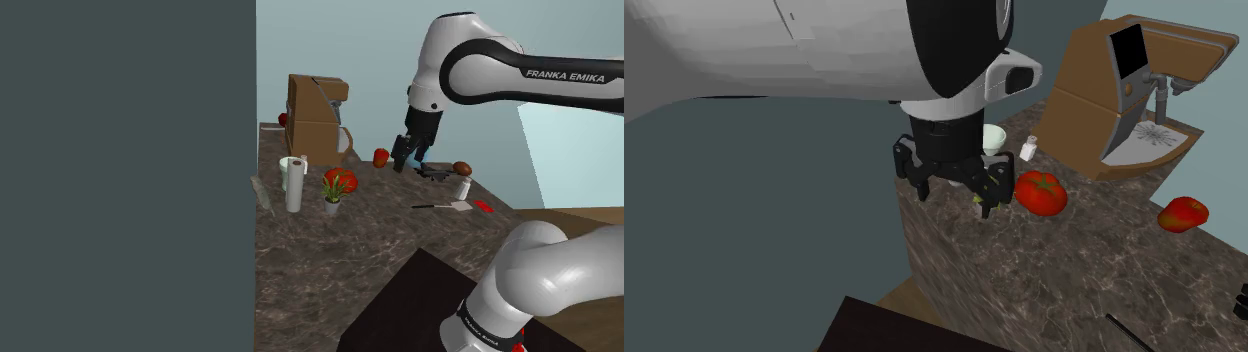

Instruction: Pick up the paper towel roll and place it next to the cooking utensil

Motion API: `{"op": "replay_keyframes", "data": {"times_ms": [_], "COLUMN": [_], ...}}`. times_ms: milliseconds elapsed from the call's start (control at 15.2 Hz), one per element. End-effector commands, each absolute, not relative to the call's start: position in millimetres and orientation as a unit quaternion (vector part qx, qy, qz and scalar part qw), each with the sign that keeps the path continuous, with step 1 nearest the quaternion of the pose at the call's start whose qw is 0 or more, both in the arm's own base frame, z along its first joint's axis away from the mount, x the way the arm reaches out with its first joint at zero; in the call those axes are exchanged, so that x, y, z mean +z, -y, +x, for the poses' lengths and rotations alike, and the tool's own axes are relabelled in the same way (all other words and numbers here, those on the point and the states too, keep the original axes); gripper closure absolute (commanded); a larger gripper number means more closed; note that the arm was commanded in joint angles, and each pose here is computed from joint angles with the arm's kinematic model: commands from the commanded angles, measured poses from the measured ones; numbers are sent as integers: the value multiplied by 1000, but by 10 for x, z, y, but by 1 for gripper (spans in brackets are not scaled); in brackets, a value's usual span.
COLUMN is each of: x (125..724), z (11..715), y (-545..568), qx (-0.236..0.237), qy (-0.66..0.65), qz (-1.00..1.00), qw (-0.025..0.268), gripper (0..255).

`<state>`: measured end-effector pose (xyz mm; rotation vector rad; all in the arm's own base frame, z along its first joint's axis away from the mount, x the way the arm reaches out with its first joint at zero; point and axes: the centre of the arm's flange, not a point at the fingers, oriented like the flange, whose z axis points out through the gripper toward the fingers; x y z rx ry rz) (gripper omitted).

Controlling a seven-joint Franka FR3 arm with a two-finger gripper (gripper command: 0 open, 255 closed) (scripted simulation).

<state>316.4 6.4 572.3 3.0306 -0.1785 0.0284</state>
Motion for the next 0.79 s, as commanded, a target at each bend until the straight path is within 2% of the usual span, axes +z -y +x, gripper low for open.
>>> {"op": "replay_keyframes", "data": {"times_ms": [0, 726], "x": [5723, 5298], "z": [3164, 4587], "y": [-64, -337], "qx": [9, -13], "qy": [59, 90], "qz": [997, 995], "qw": [53, 42], "gripper": [0, 0]}}
